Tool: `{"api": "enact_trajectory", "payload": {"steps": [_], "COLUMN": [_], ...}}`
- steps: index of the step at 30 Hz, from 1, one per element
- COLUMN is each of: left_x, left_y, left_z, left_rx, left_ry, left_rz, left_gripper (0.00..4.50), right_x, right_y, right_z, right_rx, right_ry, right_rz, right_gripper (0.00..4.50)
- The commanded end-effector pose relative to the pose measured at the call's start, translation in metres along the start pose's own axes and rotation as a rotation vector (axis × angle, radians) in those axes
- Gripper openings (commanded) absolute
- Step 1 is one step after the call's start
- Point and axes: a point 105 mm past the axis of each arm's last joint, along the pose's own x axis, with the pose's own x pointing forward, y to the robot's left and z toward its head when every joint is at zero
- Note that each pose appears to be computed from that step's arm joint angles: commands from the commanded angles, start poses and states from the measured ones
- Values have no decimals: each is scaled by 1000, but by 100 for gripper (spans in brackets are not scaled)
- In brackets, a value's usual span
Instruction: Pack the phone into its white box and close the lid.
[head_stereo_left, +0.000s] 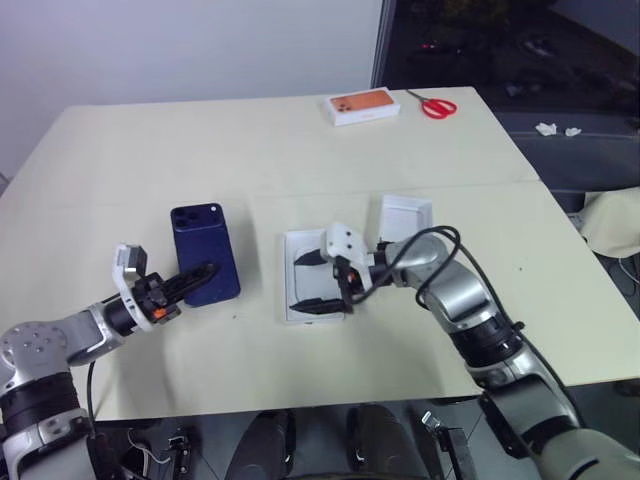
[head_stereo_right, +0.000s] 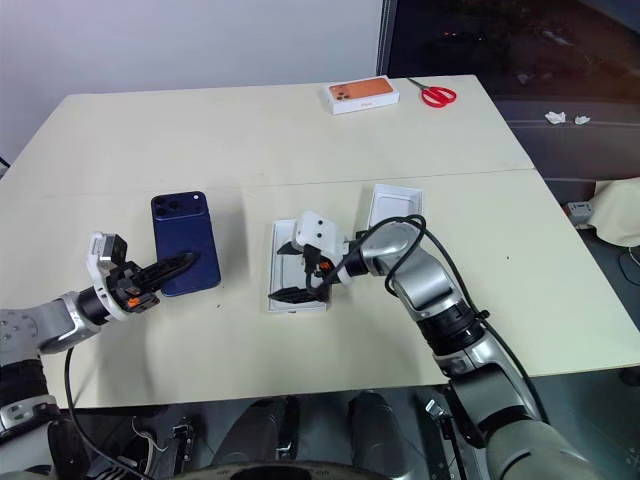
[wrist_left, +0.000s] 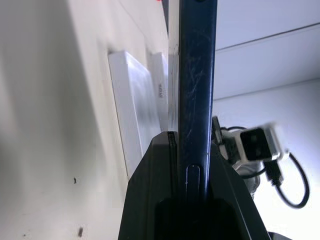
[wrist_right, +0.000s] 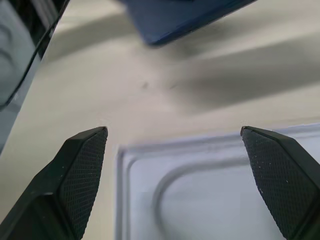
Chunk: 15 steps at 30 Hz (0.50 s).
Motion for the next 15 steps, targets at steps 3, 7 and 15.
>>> {"api": "enact_trajectory", "payload": {"steps": [3, 7, 15], "left_x": [3, 6, 6], "left_y": [-16, -18, -16], "left_z": [7, 7, 8], "left_rx": [49, 56, 58], "left_ry": [-15, -8, -5], "left_rz": [-65, -68, -53], "left_gripper": [0, 0, 0], "right_x": [-1, 3, 6], "right_y": [20, 17, 13], "right_z": [-15, -29, -41], "right_rx": [-136, -172, -209], "right_ry": [85, 131, 165], "right_rz": [79, 54, 40], "right_gripper": [445, 393, 158]}}
